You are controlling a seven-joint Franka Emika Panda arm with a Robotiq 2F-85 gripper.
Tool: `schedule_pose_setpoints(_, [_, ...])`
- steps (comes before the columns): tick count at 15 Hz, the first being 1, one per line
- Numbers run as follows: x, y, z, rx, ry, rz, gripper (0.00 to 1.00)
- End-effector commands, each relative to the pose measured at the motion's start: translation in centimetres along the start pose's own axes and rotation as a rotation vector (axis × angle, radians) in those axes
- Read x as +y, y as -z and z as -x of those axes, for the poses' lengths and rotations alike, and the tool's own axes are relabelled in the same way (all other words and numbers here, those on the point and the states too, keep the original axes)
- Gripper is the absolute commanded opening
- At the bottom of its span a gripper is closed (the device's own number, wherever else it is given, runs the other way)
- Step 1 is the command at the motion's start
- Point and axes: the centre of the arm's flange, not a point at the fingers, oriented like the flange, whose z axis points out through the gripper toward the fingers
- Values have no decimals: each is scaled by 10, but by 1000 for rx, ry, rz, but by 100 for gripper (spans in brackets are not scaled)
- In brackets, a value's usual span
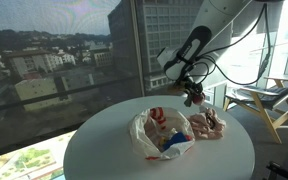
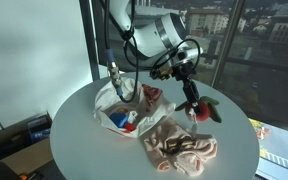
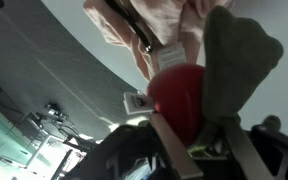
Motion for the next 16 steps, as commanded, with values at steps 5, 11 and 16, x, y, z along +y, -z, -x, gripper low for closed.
schedule_pose_setpoints(5, [20,93,47,-65,75,-251,98])
schedule_pose_setpoints(11, [27,165,128,-77,305,-375,100])
schedule_pose_setpoints(16, [61,195,201,-176,551,-441,100])
